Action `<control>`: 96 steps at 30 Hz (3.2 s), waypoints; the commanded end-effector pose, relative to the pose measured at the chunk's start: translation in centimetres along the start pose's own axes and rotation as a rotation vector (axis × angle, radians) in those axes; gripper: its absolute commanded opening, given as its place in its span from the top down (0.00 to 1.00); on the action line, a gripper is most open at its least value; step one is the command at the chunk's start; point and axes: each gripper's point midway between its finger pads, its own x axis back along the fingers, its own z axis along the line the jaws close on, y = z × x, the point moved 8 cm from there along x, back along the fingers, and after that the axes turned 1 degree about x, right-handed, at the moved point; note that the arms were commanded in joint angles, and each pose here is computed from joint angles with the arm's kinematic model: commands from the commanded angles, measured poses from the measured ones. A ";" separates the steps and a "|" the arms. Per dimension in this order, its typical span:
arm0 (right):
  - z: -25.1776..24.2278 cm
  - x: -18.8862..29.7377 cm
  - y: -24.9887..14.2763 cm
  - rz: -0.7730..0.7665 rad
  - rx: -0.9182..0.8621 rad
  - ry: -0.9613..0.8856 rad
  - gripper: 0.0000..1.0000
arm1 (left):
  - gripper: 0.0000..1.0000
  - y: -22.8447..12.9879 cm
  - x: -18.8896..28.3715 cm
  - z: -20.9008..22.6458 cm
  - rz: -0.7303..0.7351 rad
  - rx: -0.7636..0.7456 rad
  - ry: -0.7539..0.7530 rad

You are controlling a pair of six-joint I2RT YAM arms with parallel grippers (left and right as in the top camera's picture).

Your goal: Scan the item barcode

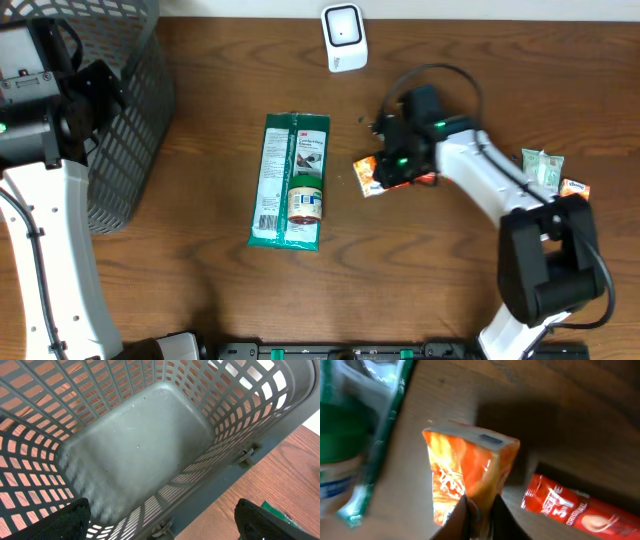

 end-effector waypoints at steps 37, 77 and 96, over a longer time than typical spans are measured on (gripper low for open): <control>4.6 -1.3 -0.2 -0.111 0.199 -0.597 0.50 | 0.08 0.2 0.1 0.3 -0.009 -0.004 0.014; 6.2 -4.6 -3.0 -0.160 0.285 -0.388 0.89 | 0.08 0.2 0.1 0.3 -0.009 -0.004 0.014; 7.0 -3.0 -2.6 -0.197 0.291 -0.518 0.61 | 0.07 0.2 0.1 0.3 -0.009 -0.004 0.014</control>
